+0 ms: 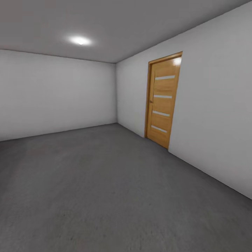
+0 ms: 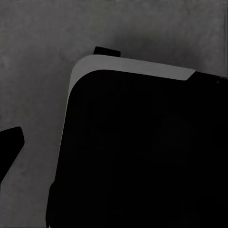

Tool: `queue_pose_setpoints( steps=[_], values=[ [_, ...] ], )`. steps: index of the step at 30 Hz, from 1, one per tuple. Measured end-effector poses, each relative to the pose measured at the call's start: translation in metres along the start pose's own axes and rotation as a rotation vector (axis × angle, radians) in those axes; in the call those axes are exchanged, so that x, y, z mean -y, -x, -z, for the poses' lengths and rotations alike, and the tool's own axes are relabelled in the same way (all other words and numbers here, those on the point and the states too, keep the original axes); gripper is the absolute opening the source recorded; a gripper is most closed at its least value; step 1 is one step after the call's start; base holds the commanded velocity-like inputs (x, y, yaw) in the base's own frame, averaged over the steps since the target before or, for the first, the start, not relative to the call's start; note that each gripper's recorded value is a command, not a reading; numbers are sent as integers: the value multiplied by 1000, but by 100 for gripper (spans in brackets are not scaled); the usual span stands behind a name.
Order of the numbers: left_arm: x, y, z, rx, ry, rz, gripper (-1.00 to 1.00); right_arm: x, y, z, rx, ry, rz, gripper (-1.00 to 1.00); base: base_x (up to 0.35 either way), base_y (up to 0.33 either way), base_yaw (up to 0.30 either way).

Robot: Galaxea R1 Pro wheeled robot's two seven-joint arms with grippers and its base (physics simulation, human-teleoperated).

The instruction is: Move the two storage containers from the living room to the garage. In the garage, place one container on the floor and stack the other container on top of it (either order is fine).

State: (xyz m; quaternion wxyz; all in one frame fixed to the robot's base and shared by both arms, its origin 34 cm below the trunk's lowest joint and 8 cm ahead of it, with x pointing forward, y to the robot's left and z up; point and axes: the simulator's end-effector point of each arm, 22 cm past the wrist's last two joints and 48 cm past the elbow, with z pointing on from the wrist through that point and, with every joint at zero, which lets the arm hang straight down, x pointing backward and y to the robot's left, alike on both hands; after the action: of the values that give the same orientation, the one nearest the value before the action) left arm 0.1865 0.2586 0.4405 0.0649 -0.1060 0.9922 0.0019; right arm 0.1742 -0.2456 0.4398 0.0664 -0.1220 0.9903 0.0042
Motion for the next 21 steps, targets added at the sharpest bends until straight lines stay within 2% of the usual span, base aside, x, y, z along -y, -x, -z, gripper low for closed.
queue_pose_setpoints(
  steps=[21],
  values=[
    [0,0,0,-2,0,0,100,-3,1,0,1,3,-2,100,325,0,0]
  ],
)
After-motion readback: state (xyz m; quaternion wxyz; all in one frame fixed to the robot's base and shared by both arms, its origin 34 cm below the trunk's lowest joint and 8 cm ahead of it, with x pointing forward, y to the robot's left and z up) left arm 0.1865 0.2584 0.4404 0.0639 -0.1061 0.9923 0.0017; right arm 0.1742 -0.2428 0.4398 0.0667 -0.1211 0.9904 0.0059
